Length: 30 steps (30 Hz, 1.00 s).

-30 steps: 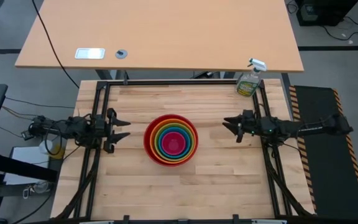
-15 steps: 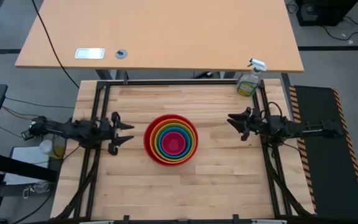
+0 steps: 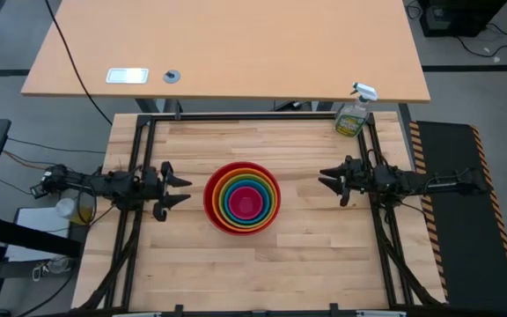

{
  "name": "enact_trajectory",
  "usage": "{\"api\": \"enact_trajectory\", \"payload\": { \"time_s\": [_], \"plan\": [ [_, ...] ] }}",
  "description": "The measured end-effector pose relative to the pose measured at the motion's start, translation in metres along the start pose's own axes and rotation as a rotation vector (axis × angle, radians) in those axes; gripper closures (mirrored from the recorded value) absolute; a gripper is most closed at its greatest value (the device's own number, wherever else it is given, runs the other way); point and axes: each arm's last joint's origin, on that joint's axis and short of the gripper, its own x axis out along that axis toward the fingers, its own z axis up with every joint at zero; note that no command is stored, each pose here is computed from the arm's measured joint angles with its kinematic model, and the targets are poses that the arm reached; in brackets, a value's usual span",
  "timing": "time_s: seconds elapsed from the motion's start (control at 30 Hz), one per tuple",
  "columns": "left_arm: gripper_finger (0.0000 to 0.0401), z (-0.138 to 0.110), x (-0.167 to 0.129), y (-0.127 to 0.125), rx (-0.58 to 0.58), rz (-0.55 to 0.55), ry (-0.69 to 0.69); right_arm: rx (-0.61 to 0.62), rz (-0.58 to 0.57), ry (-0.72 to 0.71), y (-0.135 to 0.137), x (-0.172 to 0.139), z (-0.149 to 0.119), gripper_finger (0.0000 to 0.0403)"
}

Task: Nest bowls inside each other
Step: Return to Home Position

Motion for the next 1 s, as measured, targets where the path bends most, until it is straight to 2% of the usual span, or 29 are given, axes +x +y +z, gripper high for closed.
{"api": "enact_trajectory", "payload": {
  "time_s": [0.17, 1.0],
  "plan": [
    [0.0191, 0.0, 0.0, 0.0, -0.105, 0.0, 0.0, 0.017, 0.005, 0.0, 0.0002, 0.0, 0.0002, 0.0234],
    [0.0191, -0.0003, 0.0, 0.0001, -0.106, 0.001, 0.001, 0.018, 0.007, -0.003, 0.0003, 0.0, 0.0005, 0.0234]
  ]
}}
